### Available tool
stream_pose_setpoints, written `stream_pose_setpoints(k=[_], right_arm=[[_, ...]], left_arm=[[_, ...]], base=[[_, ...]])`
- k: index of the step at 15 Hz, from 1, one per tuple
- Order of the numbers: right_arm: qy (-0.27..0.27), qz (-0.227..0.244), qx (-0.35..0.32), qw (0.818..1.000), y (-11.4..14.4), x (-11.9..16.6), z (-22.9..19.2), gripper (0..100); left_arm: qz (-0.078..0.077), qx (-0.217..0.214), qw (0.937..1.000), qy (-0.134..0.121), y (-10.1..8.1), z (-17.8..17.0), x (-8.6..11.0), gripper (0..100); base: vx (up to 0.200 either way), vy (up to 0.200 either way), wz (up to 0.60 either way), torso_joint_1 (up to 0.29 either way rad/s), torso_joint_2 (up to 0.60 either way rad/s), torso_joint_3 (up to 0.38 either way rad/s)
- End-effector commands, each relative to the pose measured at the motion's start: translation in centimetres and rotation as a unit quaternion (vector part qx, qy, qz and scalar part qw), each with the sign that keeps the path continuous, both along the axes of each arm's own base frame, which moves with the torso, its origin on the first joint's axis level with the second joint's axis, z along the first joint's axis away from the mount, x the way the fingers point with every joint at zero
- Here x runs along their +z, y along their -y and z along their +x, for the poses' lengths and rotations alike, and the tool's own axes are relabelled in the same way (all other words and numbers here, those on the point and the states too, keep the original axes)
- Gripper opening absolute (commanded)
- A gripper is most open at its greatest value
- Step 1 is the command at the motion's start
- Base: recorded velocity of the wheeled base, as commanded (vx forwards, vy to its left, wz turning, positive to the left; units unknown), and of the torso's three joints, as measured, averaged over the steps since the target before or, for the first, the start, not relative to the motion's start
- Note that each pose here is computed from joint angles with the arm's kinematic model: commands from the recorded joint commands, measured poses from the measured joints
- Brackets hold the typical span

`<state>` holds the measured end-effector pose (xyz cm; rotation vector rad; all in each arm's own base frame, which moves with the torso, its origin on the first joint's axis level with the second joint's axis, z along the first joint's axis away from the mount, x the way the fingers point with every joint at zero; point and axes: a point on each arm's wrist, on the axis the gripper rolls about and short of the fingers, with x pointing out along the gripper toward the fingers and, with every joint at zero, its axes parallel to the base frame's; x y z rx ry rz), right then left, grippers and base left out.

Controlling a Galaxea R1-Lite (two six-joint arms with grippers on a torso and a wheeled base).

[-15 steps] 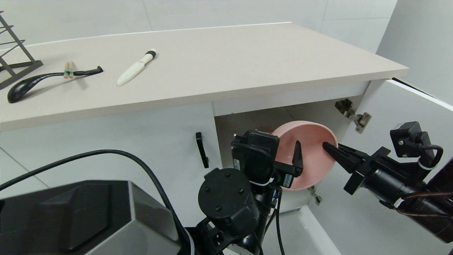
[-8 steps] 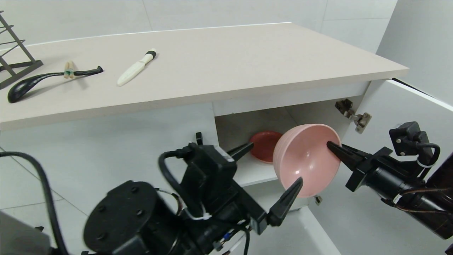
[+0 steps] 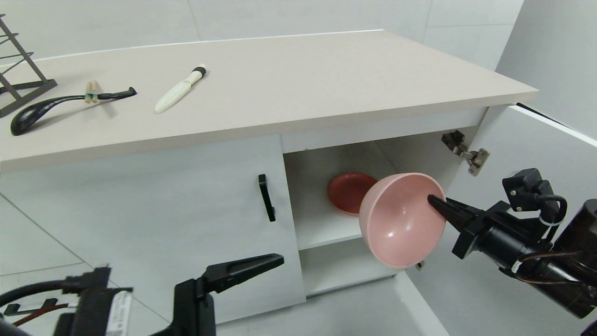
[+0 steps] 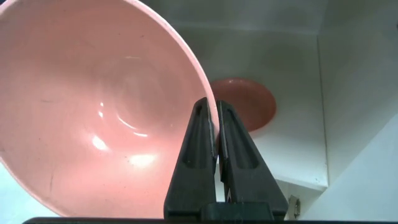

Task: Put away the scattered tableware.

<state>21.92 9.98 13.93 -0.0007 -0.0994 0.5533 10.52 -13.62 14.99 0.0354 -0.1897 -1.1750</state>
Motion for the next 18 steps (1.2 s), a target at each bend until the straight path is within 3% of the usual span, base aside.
stream_pose_setpoints(k=[1,3,7,9,10,11,12,14,15,16,17,18], right_arm=[[-0.011,-0.004,-0.011,1.0,0.4,-0.6,0.6,0],[-0.02,-0.007,-0.019,1.0,0.2,-1.3,2.1,0],[-0.047,-0.018,-0.019,0.999,-0.2,-3.0,3.1,0],[-0.056,-0.017,-0.025,0.998,0.0,-3.4,3.6,0],[-0.065,-0.021,-0.026,0.997,-0.1,-4.0,3.8,0],[-0.072,-0.023,-0.026,0.997,-0.1,-4.4,3.9,0],[-0.083,-0.027,-0.026,0.996,-0.2,-5.0,4.1,0],[-0.081,-0.026,-0.026,0.996,-0.4,-5.2,4.7,0],[-0.081,-0.026,-0.026,0.996,-0.5,-5.3,4.9,0],[-0.08,-0.026,-0.027,0.996,-0.5,-5.3,5.0,0],[-0.08,-0.027,-0.026,0.996,-0.7,-5.5,5.3,0],[-0.079,-0.026,-0.027,0.996,-0.7,-5.6,5.6,0]], left_arm=[[-0.03,0.022,0.999,0.023,-2.1,-1.4,1.0,100],[-0.072,0.048,0.9951,0.048,-3.4,-2.4,2.3,100],[-0.055,0.075,0.9952,0.031,-5.8,-4.3,2.3,100],[-0.042,0.144,0.9885,0.016,-7.9,-5.4,1.7,100],[-0.032,0.203,0.9787,0.003,-9.4,-6.0,1.1,100],[-0.027,0.226,0.9738,-0.002,-10.1,-6.4,0.8,100],[-0.006,0.275,0.9611,-0.017,-11.3,-7.3,-0.2,100],[0.005,0.348,0.9369,-0.033,-12.9,-9.0,-1.3,100],[0.006,0.369,0.9284,-0.038,-13.3,-9.5,-1.7,100],[0.004,0.4,0.9154,-0.043,-13.7,-10.2,-2.3,100],[0.011,0.446,0.8933,-0.055,-14.1,-11.1,-3.8,100],[0.016,0.475,0.8779,-0.062,-14.2,-11.5,-4.7,100]], base=[[0.0,0.0,0.0,0.0,0.0,0.0],[0.0,0.0,0.0,0.0,0.0,0.0],[0.0,0.0,0.0,0.0,0.0,0.0],[0.0,0.0,0.0,0.0,0.0,0.0],[0.0,0.0,0.0,0.0,0.0,0.0],[0.0,0.0,0.0,0.0,0.0,0.0],[0.0,0.0,0.0,0.0,0.0,0.0],[0.0,0.0,0.0,0.0,0.0,0.0],[0.0,0.0,0.0,0.0,0.0,0.0],[0.0,0.0,0.0,0.0,0.0,0.0],[0.0,0.0,0.0,0.0,0.0,0.0],[0.0,0.0,0.0,0.0,0.0,0.0]])
